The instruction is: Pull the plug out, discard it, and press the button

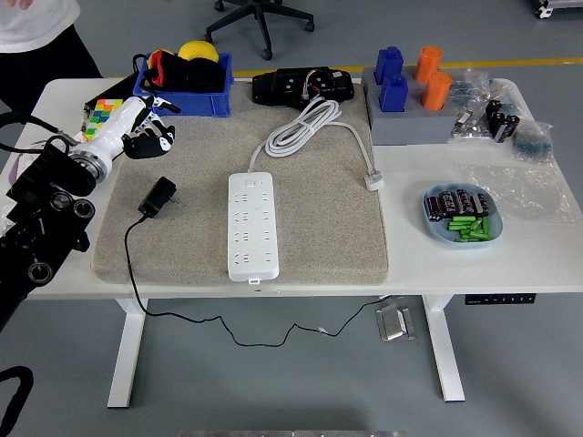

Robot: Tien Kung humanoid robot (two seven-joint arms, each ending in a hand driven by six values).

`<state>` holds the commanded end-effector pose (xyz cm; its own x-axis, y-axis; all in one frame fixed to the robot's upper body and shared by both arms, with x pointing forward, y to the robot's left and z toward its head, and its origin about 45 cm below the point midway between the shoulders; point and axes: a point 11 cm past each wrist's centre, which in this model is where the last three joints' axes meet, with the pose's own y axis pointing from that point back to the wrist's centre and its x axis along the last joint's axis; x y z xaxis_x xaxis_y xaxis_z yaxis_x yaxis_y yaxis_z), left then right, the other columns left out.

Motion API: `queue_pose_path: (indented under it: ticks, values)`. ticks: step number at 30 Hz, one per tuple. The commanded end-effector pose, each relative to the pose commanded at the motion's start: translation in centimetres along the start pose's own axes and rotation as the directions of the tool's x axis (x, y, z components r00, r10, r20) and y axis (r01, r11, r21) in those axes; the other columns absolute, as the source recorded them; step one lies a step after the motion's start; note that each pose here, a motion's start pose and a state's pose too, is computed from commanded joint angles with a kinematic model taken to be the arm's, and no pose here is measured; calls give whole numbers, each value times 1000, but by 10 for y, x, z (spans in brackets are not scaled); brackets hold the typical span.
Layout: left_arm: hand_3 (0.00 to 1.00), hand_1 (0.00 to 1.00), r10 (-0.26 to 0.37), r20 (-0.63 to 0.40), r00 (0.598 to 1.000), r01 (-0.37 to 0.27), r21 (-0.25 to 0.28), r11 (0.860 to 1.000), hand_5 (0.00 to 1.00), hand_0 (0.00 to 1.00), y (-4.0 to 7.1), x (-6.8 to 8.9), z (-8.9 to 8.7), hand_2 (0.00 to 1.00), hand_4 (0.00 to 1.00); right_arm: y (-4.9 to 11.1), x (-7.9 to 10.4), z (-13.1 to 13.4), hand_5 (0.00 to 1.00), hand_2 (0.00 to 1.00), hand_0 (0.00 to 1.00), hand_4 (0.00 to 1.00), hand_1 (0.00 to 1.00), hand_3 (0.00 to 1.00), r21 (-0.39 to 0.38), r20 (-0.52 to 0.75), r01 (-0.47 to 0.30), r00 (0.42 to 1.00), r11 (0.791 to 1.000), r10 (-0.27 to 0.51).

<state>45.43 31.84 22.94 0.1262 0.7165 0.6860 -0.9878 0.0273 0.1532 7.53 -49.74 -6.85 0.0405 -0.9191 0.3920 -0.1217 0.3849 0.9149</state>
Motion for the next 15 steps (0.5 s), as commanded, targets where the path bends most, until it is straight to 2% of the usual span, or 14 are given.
queue_pose_path:
  ticks: [1, 2, 7, 8, 13, 15]
  values:
    - [826, 706, 16, -6, 1000, -16, 7, 1000, 2, 740, 2, 5, -4, 668, 657, 0, 0, 0, 658, 724, 767, 883, 729, 713, 0, -1, 0, 1000, 1000, 0]
    - [863, 869, 35, -16, 999, -35, 16, 999, 39, 875, 4, 11, -9, 831, 721, 0, 1, 0, 658, 724, 767, 883, 729, 713, 0, -1, -2, 1000, 1000, 2]
    - [863, 869, 84, -85, 993, -81, 47, 996, 39, 875, 13, 24, -24, 831, 721, 0, 2, -2, 658, 724, 767, 883, 729, 713, 2, -3, -5, 1000, 1000, 5]
    - [917, 983, 99, -96, 990, -94, 51, 994, 175, 947, 15, 27, -27, 948, 785, 0, 2, -3, 658, 724, 767, 883, 729, 713, 4, -4, -5, 1000, 1000, 5]
    - [917, 983, 141, -132, 981, -135, 56, 989, 175, 947, 23, 34, -35, 948, 785, 0, 2, -5, 658, 724, 767, 883, 729, 713, 8, -8, -4, 1000, 1000, 4]
    - [947, 998, 148, -142, 979, -141, 57, 988, 213, 977, 25, 35, -37, 981, 799, 0, 2, -6, 658, 724, 767, 883, 729, 713, 9, -9, -4, 1000, 1000, 4]
